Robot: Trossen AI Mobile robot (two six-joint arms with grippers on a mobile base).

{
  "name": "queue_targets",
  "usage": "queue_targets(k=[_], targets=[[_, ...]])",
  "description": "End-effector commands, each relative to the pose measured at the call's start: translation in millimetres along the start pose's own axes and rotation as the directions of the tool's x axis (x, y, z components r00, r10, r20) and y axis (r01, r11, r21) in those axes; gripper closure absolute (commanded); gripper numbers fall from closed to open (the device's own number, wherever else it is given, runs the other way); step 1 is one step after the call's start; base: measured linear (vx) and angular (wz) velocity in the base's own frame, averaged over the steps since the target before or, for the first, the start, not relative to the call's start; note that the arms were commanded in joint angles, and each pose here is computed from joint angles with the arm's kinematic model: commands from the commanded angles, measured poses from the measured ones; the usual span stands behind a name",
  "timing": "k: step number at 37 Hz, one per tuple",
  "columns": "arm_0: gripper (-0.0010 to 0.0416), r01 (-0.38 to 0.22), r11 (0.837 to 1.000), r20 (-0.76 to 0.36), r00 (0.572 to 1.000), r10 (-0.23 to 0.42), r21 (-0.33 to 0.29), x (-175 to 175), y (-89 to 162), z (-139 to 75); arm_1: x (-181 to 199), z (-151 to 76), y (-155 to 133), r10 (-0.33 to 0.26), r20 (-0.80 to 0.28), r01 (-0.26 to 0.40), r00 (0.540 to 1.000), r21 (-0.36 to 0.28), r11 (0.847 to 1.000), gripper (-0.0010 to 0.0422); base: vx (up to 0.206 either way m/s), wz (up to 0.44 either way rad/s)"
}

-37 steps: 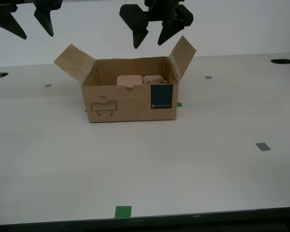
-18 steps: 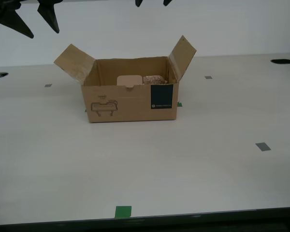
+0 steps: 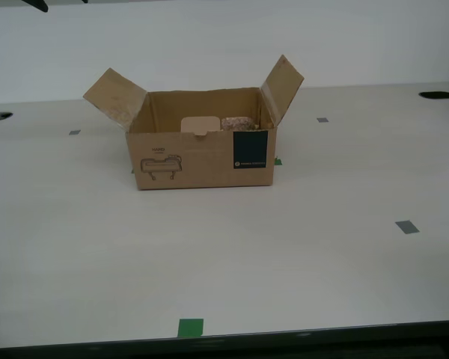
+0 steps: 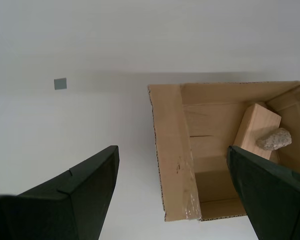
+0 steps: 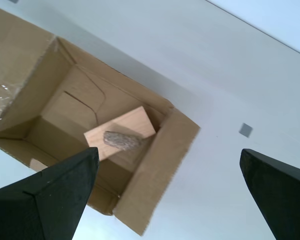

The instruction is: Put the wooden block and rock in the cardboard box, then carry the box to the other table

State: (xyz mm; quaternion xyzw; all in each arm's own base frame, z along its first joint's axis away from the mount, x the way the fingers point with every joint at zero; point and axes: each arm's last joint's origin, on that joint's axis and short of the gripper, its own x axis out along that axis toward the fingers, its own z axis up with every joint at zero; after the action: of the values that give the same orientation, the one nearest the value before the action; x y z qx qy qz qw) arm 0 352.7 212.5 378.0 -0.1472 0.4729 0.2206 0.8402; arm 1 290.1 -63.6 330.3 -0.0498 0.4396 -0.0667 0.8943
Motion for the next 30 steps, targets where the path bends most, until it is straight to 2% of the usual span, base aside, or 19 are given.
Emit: queue_targets(k=[1,6,12,20,30], targets=[[0.0012,0.022,0.999,-0.019,1.0,-0.022,0.028,-6,-13,-2,-3,2,0,-0.003,0.007,0.003,1.0,0.005,1.0,0.0119,0.0,0.0],[0.0012,0.042,0.997,-0.044,0.998,-0.039,0.062,-9,-30,-6,-4,4,0,-0.003,0.011,0.002,1.0,0.004,1.0,0.0113,0.0,0.0],[0.0012,0.056,0.995,-0.089,0.995,-0.048,0.087,-8,-41,-12,-4,3,1,-0.002,0.009,0.001,1.0,0.006,1.0,0.0081,0.0,0.0],[0.0012,0.058,0.994,-0.108,0.993,-0.048,0.091,-3,-43,-14,-2,3,2,0.002,0.0,-0.002,1.0,0.02,1.0,0.0048,0.0,0.0],[0.0012,0.058,0.994,-0.12,0.992,-0.047,0.094,0,-43,-15,-2,3,2,0.004,-0.003,-0.004,1.0,0.022,1.0,0.0039,0.0,0.0]])
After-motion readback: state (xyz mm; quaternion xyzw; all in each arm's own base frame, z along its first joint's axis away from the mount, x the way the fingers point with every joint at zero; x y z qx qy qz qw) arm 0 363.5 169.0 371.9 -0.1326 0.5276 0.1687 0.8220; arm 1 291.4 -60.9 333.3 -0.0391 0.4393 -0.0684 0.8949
